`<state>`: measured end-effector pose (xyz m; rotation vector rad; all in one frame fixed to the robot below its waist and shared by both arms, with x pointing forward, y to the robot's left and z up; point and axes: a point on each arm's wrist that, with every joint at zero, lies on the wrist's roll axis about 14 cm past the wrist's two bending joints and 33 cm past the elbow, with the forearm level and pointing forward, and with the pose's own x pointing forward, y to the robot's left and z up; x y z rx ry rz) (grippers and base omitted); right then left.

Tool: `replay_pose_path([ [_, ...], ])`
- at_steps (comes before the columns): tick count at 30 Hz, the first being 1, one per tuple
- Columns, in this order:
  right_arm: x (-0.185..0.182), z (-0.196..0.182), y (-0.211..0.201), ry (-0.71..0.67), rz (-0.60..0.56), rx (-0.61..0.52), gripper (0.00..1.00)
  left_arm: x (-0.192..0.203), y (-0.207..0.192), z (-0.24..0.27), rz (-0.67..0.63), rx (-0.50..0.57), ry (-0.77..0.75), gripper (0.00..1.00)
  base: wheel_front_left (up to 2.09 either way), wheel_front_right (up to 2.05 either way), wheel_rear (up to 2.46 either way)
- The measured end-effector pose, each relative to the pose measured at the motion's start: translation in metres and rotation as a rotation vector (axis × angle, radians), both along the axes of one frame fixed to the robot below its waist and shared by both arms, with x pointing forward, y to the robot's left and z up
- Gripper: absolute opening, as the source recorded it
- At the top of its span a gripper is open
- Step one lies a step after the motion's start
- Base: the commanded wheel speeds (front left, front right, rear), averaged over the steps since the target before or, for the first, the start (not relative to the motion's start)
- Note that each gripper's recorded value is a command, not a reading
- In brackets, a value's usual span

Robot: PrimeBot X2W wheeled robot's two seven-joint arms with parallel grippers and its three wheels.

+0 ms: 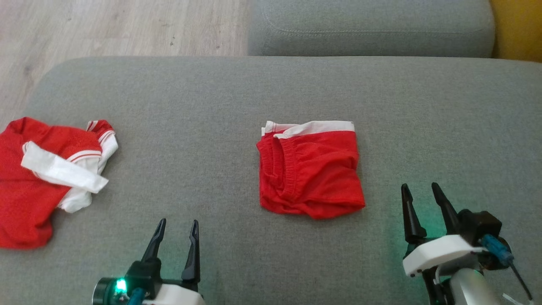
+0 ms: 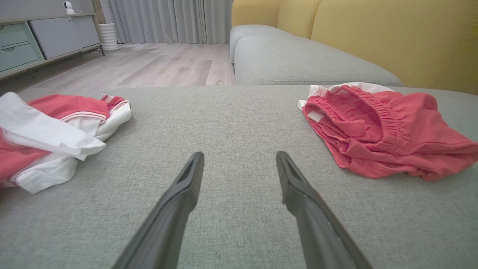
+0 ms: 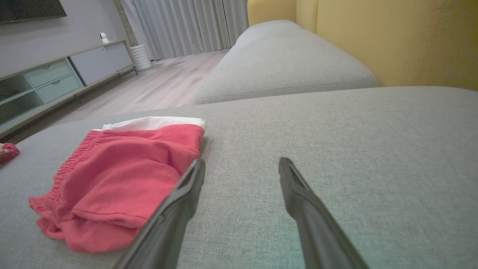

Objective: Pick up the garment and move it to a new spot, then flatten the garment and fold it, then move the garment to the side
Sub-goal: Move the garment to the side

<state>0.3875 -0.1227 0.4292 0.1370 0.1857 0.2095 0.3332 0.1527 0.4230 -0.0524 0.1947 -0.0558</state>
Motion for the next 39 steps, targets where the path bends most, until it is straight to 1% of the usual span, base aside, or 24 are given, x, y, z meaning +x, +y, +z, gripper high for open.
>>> replay_pose_path([
  [4, -0.001, -0.001, 0.003, 0.004, 0.006, 0.003, 1.00, 0.000, -0.001, 0.001, -0.004, 0.003, -0.002, 1.00, 0.00, 0.00, 0.00],
  [8, -0.002, -0.004, 0.014, 0.016, 0.040, 0.013, 1.00, -0.001, 0.000, -0.001, -0.002, 0.004, 0.003, 1.00, 0.00, 0.00, 0.00],
  [10, -0.005, -0.014, 0.030, 0.051, 0.088, 0.023, 1.00, -0.002, 0.000, -0.002, 0.001, 0.004, 0.008, 1.00, 0.00, 0.00, 0.00],
  [14, -0.004, -0.023, 0.049, 0.083, 0.147, 0.016, 1.00, -0.005, 0.000, -0.006, 0.000, 0.004, 0.022, 1.00, 0.00, 0.00, 0.00],
  [19, 0.004, -0.031, 0.065, 0.115, 0.193, 0.014, 1.00, -0.006, 0.007, -0.008, 0.028, -0.001, 0.031, 1.00, 0.00, 0.00, 0.00],
  [25, -0.003, -0.058, 0.076, 0.203, 0.230, 0.011, 1.00, -0.010, 0.010, -0.017, 0.045, -0.007, 0.065, 1.00, 0.00, 0.00, 0.00],
  [27, -0.003, -0.062, 0.078, 0.213, 0.238, 0.010, 0.96, -0.009, 0.010, -0.020, 0.043, -0.006, 0.074, 1.00, 0.00, 0.00, 0.00],
  [28, -0.002, -0.062, 0.079, 0.211, 0.239, 0.011, 0.89, -0.008, 0.010, -0.021, 0.041, -0.005, 0.077, 1.00, 0.00, 0.00, 0.00],
  [29, 0.000, -0.062, 0.079, 0.210, 0.240, 0.013, 0.79, -0.006, 0.009, -0.021, 0.039, -0.005, 0.077, 1.00, 0.00, 0.00, 0.00],
  [30, 0.002, -0.062, 0.080, 0.208, 0.241, 0.014, 0.60, -0.004, 0.009, -0.021, 0.037, -0.006, 0.077, 1.00, 0.00, 0.00, 0.00],
  [31, 0.003, -0.061, 0.080, 0.205, 0.242, 0.014, 0.28, -0.002, 0.008, -0.021, 0.036, -0.010, 0.078, 1.00, 0.00, 0.00, 0.00],
  [32, 0.003, -0.061, 0.081, 0.203, 0.243, 0.015, 0.00, -0.001, 0.007, -0.022, 0.031, -0.010, 0.079, 1.00, 0.00, 0.00, 0.00],
  [39, -0.003, -0.053, 0.078, 0.182, 0.232, 0.042, 0.00, 0.009, -0.007, -0.022, -0.018, -0.013, 0.075, 1.00, 0.00, 0.00, 0.00],
])
